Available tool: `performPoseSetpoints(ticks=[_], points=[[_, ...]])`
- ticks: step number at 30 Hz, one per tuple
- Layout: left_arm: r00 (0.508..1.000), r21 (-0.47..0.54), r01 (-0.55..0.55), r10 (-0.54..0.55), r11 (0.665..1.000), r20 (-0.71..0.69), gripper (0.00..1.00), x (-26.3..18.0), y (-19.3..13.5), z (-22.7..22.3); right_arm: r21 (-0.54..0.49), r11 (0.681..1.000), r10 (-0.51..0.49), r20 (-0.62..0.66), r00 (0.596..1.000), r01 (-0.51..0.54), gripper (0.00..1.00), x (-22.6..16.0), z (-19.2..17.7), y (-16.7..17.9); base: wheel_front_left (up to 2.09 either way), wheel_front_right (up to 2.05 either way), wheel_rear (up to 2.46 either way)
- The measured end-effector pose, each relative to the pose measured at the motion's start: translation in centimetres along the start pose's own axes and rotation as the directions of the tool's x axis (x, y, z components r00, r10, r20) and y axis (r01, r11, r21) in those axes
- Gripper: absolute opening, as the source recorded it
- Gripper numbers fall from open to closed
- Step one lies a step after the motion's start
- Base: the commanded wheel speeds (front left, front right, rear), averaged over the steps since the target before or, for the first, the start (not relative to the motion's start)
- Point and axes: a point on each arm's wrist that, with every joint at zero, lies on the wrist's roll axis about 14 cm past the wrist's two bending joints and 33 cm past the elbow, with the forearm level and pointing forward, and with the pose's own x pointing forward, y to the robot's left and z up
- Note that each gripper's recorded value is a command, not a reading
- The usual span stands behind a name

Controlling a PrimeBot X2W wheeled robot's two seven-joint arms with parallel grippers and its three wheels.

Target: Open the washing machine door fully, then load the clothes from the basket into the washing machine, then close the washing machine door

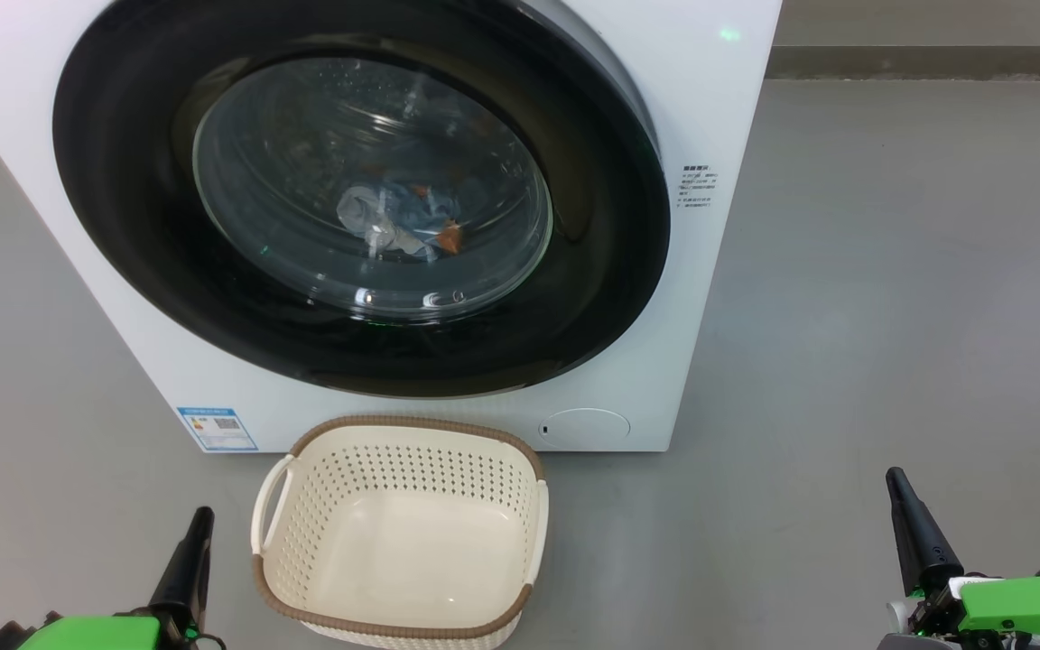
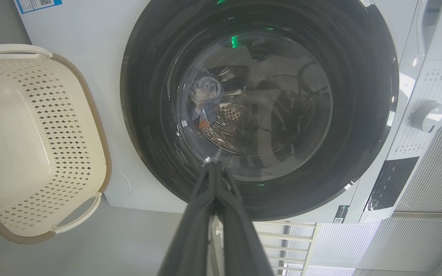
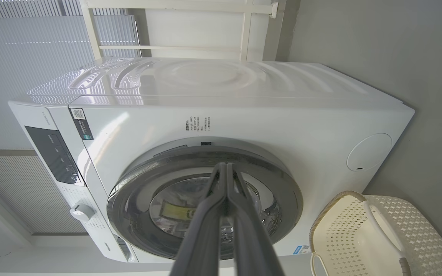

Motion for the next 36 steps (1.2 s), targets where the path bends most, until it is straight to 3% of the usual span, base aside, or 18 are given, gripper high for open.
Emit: performPoseSetpoints(ticks=[36], points=[[1.0,0.0,0.0,0.0,1.0,0.0,0.0,0.0,0.0,0.0,0.0,1.0,0.0,0.0,1.0,0.0,0.0,0.0,0.01,0.0,0.0,0.0,0.0]])
